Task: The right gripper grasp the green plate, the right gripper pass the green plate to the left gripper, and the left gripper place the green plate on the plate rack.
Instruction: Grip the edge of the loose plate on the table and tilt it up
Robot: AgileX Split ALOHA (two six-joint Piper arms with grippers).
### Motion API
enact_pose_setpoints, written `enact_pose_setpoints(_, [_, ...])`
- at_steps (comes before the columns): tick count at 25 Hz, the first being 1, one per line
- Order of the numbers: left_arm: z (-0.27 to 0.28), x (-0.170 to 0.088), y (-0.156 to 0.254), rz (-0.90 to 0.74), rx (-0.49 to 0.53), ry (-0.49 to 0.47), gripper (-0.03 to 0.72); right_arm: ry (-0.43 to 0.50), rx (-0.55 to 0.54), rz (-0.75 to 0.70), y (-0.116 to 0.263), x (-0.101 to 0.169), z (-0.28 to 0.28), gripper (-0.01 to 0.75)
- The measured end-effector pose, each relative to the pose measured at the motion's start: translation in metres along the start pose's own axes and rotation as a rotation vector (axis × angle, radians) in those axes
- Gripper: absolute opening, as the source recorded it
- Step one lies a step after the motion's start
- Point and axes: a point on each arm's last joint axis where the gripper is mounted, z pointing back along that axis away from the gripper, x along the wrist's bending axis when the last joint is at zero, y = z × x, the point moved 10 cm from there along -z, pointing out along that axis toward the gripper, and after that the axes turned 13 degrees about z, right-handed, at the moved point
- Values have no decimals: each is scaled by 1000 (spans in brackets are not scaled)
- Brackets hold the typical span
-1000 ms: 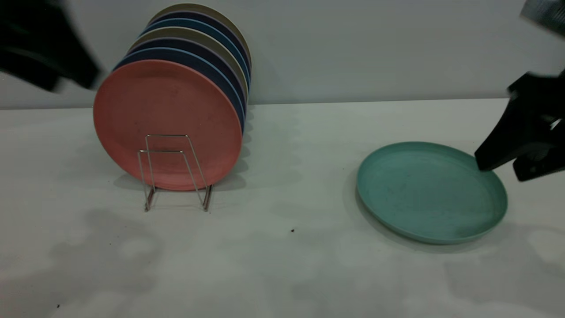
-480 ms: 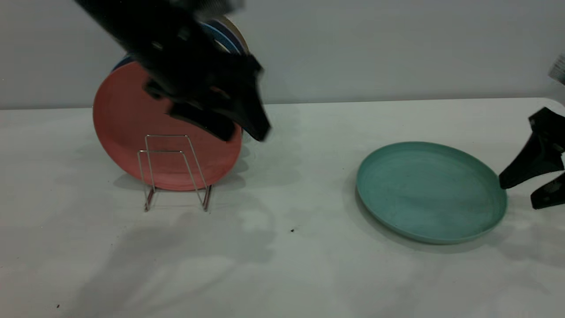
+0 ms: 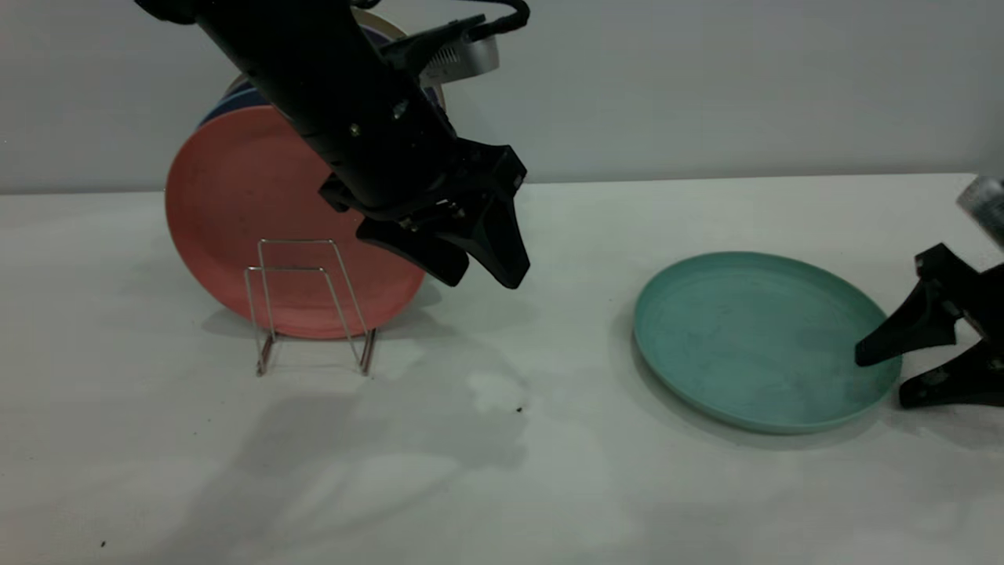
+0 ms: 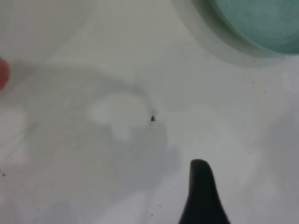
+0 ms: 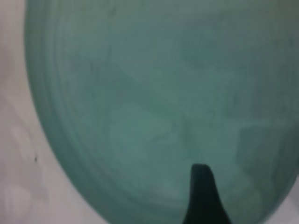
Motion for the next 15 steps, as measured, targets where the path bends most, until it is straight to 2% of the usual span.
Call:
enact_pose_setpoints(4, [0, 0, -1, 0, -5, -1, 541, -29, -3, -22, -1, -2, -9, 464])
enact_pose_setpoints(7, [0, 0, -5, 10, -28, 1, 541, -43, -21, -44, -7, -3, -14, 378])
enact_pose_setpoints(10, [0, -1, -12, 30, -65, 7, 541, -52, -27, -46, -12, -5, -19, 251])
enact_pose_setpoints(13, [1, -3, -20, 57, -104, 17, 541, -50, -36, -14, -17, -6, -22, 71])
enact_pose_setpoints(15, [1, -4, -24, 71, -124, 21, 541, -62, -40, 29, -21, -2, -23, 29])
